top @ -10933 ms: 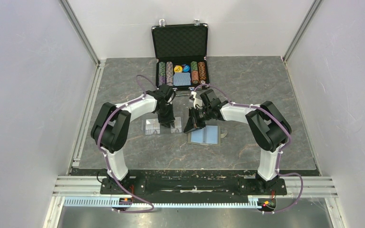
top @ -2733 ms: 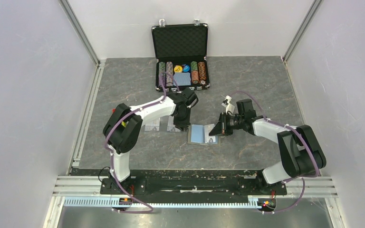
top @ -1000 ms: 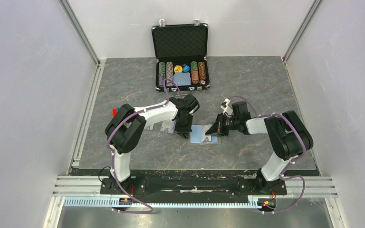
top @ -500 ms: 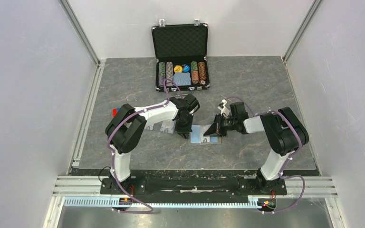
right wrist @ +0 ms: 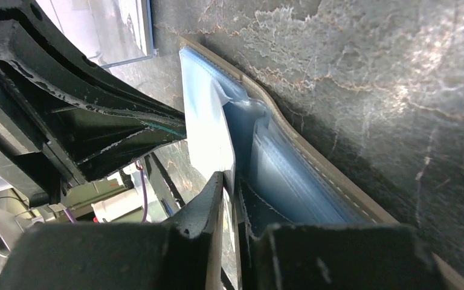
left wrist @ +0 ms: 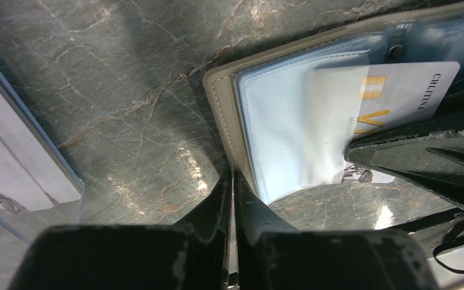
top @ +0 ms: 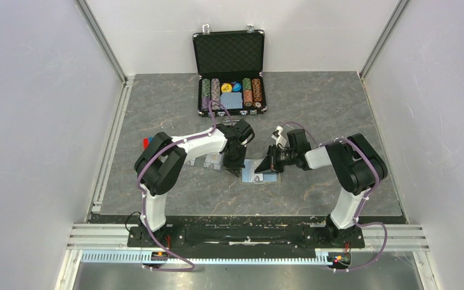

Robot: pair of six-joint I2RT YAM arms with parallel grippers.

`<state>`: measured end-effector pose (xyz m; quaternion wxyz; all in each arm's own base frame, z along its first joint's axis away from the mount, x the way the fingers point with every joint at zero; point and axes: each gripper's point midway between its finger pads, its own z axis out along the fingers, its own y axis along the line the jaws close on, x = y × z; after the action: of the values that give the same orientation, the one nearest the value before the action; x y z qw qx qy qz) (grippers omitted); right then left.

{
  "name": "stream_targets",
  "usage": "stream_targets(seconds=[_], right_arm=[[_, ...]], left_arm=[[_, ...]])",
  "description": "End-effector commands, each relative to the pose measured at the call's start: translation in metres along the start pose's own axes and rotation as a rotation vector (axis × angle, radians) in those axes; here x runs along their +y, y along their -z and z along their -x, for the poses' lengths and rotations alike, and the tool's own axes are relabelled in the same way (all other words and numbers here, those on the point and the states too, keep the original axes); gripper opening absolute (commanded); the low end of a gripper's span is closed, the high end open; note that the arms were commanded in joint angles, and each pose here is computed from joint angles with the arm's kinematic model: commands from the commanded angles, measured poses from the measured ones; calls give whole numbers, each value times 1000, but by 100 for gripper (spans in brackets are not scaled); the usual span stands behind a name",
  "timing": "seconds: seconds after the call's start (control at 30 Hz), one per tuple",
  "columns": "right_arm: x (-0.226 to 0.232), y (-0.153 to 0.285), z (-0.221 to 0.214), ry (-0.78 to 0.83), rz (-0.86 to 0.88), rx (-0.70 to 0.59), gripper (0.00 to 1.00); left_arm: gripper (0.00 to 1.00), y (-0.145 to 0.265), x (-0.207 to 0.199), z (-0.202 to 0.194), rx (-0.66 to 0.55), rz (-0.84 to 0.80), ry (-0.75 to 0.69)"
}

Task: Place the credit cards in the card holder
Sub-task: Insert the credit card into the card holder.

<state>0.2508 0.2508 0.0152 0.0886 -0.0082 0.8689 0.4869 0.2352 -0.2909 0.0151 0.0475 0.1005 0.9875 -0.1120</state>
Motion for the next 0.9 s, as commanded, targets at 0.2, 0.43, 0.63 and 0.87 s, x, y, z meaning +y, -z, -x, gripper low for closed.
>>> stream_targets(seconds=[0.2, 0.43, 0.63, 0.87], right_arm=[[-29, 9, -12, 65, -235, 64, 26], [-28, 21, -8, 135, -325, 79, 43], [-22, 27, -3, 200, -379, 88, 55], [-13, 33, 3, 275, -440, 96, 68]], left_arm=[[5, -15, -5, -4, 28, 1, -12], [3, -16, -4, -3, 34, 13, -14], [2, -15, -4, -3, 33, 15, -15], [2, -16, -2, -3, 37, 23, -15]])
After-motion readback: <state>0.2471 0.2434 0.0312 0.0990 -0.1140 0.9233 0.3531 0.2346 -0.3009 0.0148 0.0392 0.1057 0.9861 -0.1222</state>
